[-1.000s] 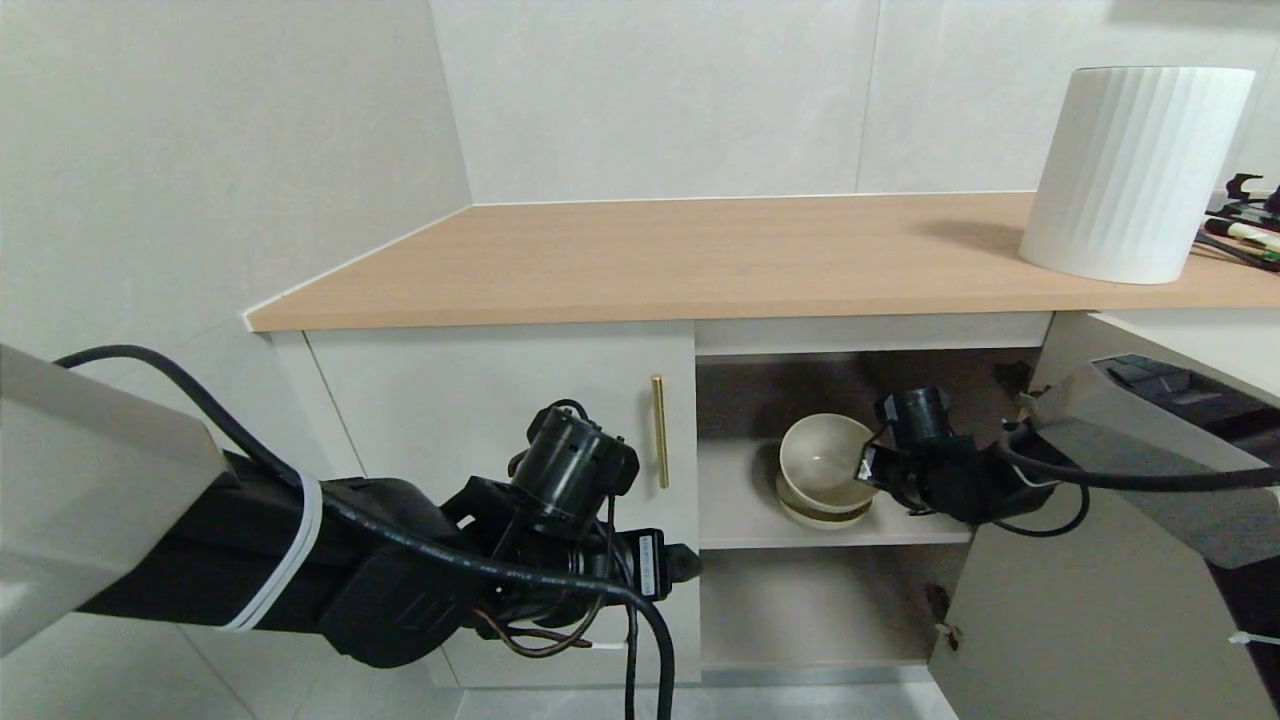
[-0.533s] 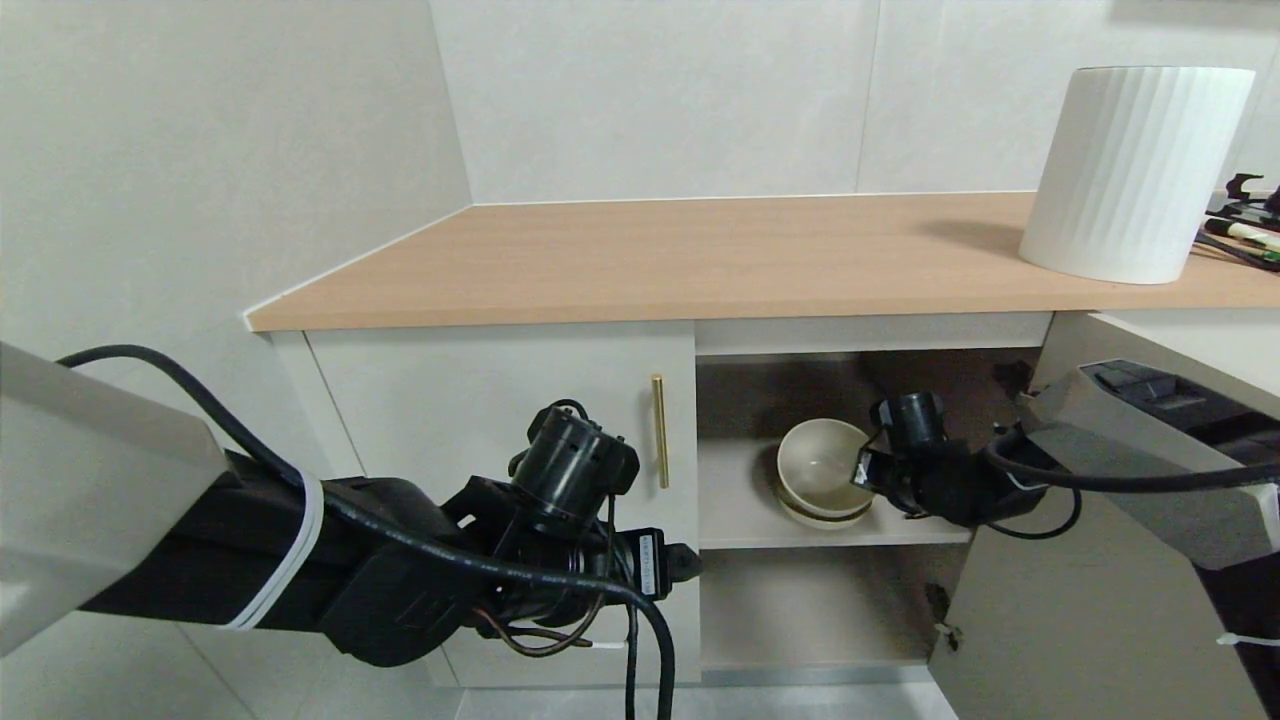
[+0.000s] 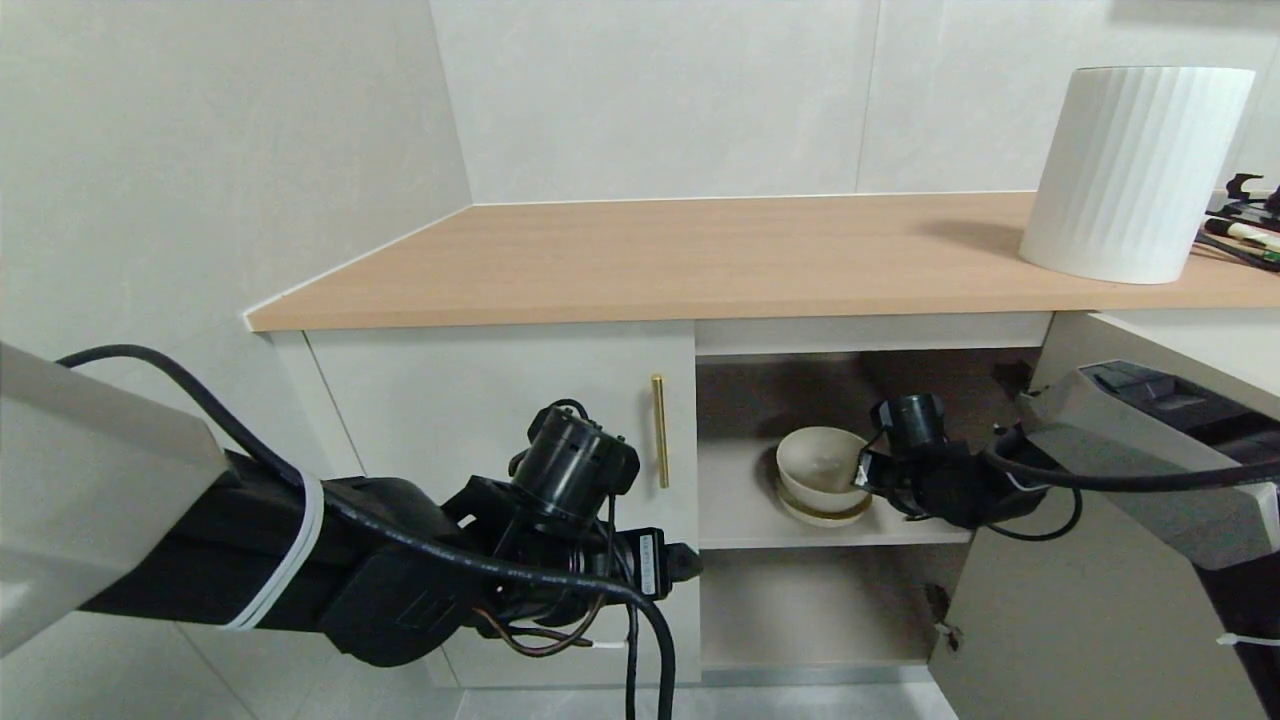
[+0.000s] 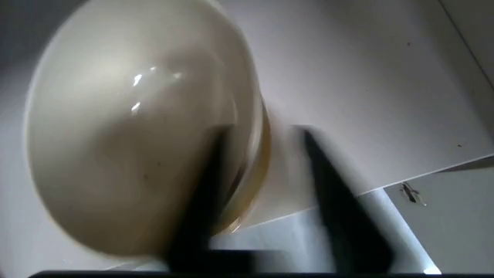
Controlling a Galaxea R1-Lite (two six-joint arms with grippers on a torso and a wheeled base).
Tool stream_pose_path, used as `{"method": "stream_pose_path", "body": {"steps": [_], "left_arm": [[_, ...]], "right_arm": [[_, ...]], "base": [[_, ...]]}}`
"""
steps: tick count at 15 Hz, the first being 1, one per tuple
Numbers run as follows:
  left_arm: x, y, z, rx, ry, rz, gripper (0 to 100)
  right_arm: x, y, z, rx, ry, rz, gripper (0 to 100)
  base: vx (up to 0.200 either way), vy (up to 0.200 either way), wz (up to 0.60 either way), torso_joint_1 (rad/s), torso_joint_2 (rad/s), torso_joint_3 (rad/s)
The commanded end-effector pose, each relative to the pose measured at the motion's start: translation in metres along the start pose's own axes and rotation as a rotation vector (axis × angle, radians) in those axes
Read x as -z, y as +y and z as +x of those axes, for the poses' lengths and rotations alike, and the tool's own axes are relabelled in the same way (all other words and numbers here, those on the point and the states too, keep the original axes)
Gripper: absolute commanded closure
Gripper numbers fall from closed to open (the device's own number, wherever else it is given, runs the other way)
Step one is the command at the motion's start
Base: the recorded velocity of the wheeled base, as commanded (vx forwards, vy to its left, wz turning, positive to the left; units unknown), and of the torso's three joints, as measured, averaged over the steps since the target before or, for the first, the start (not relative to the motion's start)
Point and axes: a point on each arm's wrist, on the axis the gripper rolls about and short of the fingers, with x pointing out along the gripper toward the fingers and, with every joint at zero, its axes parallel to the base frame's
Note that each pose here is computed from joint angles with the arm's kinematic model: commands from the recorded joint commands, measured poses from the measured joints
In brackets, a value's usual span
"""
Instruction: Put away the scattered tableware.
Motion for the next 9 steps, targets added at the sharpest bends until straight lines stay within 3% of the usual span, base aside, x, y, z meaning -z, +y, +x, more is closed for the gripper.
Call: {"method": "stream_pose_path", "body": {"steps": [1,6,9], "left_arm": [[0.000,0.000,0.000,0.000,-0.001,0.000,0],[-0.007,0.001,-0.015,0.014,-0.041,-0.013,0],[-0.016,0.015,-0.055,0.030,-0.121,-0.041,0]], "right_arm": [[-0.001,0.001,-0.003,-0.004,-0.002,0.001,0],[-0.009,-0.003,-0.034,-0.017,0.005,-0.004,0],[-0.019,-0.008,-0.114,-0.102,0.046,-0.052,0]], "base": [[0.000,0.000,0.00,0.000,0.00,0.000],[0.000,0.000,0.00,0.000,0.00,0.000],[0.000,0.000,0.00,0.000,0.00,0.000]]}}
